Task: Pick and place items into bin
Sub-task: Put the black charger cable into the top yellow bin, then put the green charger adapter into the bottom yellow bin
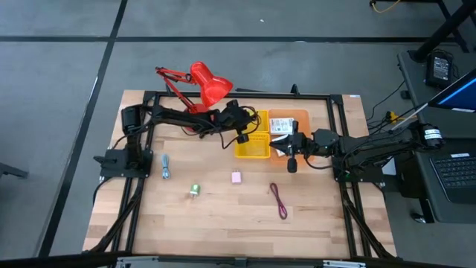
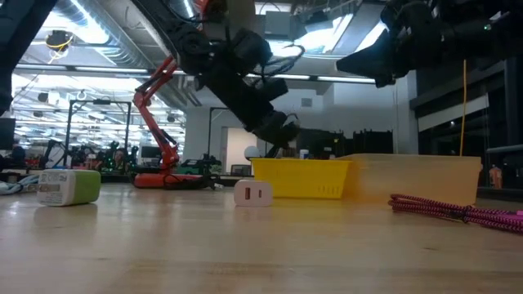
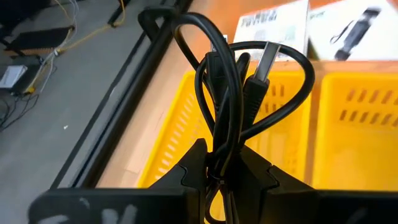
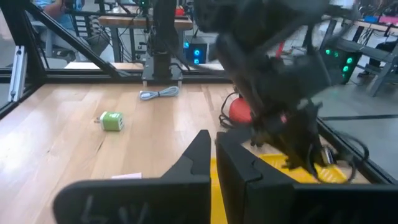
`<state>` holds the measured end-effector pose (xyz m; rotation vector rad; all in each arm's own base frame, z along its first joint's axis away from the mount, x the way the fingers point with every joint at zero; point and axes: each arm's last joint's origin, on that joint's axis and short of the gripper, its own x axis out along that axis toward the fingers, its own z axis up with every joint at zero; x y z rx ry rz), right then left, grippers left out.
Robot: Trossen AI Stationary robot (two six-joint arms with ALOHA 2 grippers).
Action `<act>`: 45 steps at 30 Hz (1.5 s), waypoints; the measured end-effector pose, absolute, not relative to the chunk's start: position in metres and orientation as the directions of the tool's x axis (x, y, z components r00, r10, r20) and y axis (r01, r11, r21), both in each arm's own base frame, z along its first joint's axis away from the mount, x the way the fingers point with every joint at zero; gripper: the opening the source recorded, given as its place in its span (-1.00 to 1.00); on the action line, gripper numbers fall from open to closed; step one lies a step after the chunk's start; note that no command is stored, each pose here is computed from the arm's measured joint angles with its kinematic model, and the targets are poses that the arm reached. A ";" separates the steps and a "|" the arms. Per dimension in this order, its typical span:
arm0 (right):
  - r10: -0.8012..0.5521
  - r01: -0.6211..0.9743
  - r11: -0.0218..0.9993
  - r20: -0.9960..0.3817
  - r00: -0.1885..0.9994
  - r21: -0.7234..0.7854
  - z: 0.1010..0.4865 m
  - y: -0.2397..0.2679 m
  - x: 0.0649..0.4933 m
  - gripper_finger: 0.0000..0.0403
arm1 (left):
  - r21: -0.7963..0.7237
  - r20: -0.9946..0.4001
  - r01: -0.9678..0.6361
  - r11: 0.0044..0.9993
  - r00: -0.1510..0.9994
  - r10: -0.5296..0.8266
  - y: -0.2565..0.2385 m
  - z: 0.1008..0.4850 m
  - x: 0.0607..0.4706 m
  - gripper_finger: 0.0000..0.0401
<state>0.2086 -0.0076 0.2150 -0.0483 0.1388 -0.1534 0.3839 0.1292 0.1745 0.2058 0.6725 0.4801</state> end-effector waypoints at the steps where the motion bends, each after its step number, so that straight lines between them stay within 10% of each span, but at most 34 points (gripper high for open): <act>1: -0.156 0.148 0.987 -0.130 0.979 -0.067 0.215 -0.008 0.209 -0.95 | 0.336 -0.558 -0.357 0.871 0.670 0.490 0.131 0.172 0.387 -0.79; 26: -0.156 0.145 0.986 -0.160 0.975 -0.078 0.212 -0.008 0.208 -0.95 | 0.440 -0.690 -0.257 0.860 0.517 0.507 0.149 0.153 0.415 -0.72; 45: -0.155 0.144 0.986 -0.166 0.974 -0.079 0.212 -0.008 0.208 -0.95 | 0.417 -0.674 -0.241 0.876 0.565 0.476 0.141 0.164 0.417 -0.30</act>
